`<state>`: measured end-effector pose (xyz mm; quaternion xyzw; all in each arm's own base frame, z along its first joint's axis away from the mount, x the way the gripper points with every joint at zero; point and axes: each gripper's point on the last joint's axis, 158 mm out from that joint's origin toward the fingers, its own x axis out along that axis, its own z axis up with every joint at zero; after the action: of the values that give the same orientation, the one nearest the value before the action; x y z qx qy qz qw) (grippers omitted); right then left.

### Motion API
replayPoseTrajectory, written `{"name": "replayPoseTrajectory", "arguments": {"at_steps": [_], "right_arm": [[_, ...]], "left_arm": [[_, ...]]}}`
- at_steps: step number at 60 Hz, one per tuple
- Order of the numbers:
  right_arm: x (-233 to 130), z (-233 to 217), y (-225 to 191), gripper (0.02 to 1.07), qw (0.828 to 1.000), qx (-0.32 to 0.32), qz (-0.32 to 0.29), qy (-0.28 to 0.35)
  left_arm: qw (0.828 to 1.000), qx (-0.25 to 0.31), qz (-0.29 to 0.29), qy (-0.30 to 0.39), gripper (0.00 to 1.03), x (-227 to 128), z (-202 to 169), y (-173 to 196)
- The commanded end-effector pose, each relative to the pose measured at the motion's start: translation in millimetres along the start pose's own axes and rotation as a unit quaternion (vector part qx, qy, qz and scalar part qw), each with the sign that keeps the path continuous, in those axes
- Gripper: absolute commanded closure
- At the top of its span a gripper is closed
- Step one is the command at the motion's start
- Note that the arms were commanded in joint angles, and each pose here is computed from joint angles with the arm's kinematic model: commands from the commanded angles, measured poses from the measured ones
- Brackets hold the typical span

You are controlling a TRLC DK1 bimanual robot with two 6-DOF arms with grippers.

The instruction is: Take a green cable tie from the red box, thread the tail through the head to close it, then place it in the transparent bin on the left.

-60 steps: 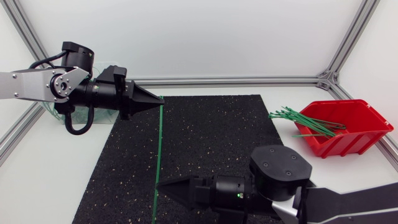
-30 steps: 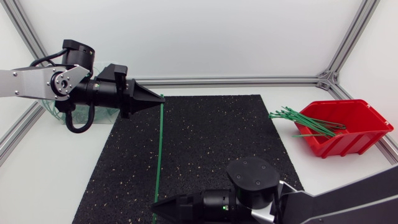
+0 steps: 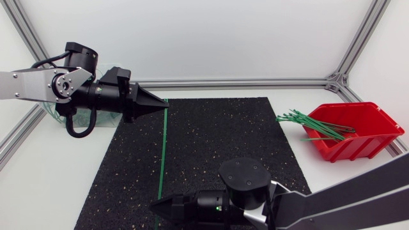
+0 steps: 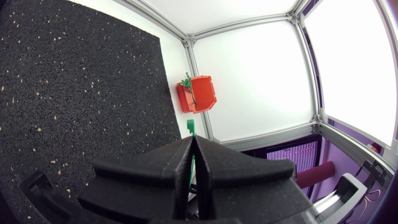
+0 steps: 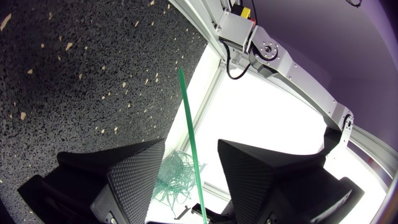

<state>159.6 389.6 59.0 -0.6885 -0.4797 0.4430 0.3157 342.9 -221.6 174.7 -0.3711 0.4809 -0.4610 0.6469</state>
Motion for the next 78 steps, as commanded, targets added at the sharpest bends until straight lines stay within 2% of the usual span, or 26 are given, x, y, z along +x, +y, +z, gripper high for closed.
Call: {"name": "replayPoseTrajectory", "arguments": {"at_steps": [1,15,20,24,39,52,71,78], "right_arm": [[2,4,4,0.53,1.000,-0.012,0.005,-0.005],[-1,7,8,0.65,1.000,-0.010,0.012,-0.004],[-1,8,11,0.66,1.000,-0.009,0.018,-0.002],[-2,11,13,0.71,1.000,-0.009,0.020,-0.005],[-4,14,15,0.72,1.000,-0.009,0.024,-0.005],[-2,13,14,0.93,1.000,-0.010,0.026,-0.001],[-2,11,13,0.94,1.000,-0.010,0.026,0.002],[-3,10,12,0.85,1.000,-0.010,0.024,0.004]], "left_arm": [[1.000,0.006,-0.004,-0.001,0.99,-1,8,-1],[1.000,0.007,-0.004,-0.007,0.99,-5,12,1],[1.000,0.005,-0.005,-0.005,0.99,-5,10,1],[1.000,0.007,-0.005,-0.005,0.99,-5,11,1],[1.000,0.008,-0.006,-0.004,0.99,-4,10,-1],[1.000,0.007,-0.006,-0.001,0.99,-3,9,-2],[1.000,0.005,-0.005,0.006,0.99,-1,3,-2],[1.000,0.008,-0.006,0.007,0.99,0,2,-4]]}}
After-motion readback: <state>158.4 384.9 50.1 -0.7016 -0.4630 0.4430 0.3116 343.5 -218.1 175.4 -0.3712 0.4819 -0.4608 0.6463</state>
